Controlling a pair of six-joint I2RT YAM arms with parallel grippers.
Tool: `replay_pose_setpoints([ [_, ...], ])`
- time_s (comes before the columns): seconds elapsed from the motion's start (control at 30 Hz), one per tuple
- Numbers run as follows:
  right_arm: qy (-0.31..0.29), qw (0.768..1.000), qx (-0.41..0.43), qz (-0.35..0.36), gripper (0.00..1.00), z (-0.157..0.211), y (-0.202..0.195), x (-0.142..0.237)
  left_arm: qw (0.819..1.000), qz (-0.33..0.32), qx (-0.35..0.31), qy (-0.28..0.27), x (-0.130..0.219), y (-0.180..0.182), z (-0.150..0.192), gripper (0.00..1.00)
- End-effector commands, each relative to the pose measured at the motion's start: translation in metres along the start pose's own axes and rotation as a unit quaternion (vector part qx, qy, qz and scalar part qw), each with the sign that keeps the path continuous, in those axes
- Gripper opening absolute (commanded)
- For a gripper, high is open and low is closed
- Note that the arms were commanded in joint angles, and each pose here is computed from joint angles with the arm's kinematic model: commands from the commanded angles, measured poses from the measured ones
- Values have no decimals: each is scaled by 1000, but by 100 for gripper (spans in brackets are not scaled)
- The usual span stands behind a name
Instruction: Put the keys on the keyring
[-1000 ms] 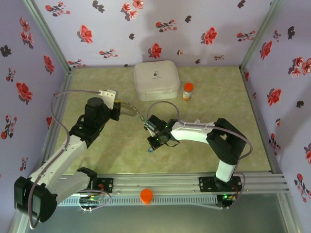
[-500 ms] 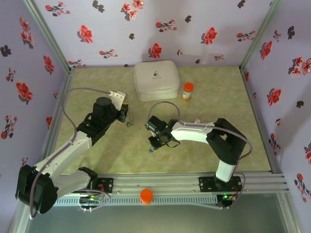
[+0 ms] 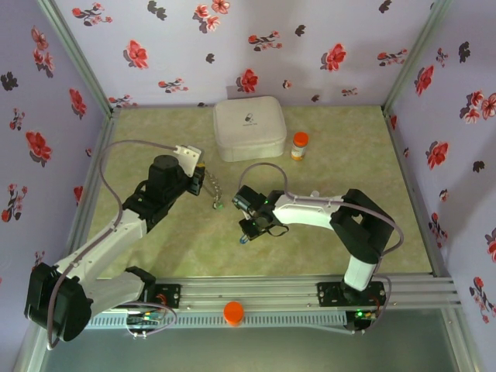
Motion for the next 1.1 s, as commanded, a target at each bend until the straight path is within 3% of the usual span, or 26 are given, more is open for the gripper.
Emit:
replay_pose_setpoints([
  [0.0, -12, 1000, -11, 0, 16, -10, 1, 13, 999, 0, -12, -35, 1, -2, -18, 0],
  [0.6, 0, 1000, -12, -2, 13, -7, 2, 10, 999, -2, -22, -30, 1, -2, -17, 0],
  [0.9, 6, 1000, -11, -4, 8, -7, 3, 9, 999, -4, -25, -30, 2, -1, -18, 0],
  [1.07, 1, 1000, -9, -6, 0, -8, 4, 11, 999, -5, -26, -29, 2, -1, -18, 0],
])
Point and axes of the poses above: each hand's point on the last joint's axis, 136 mm out from that joint toward the fingers, its own x axis back along the fingers, its own y axis along the line the jaws close on, z = x × y, the point moved 2 cm from there along x, back along the fingers, and after that the axes turned 3 degrees about x, right-handed, at the moved point
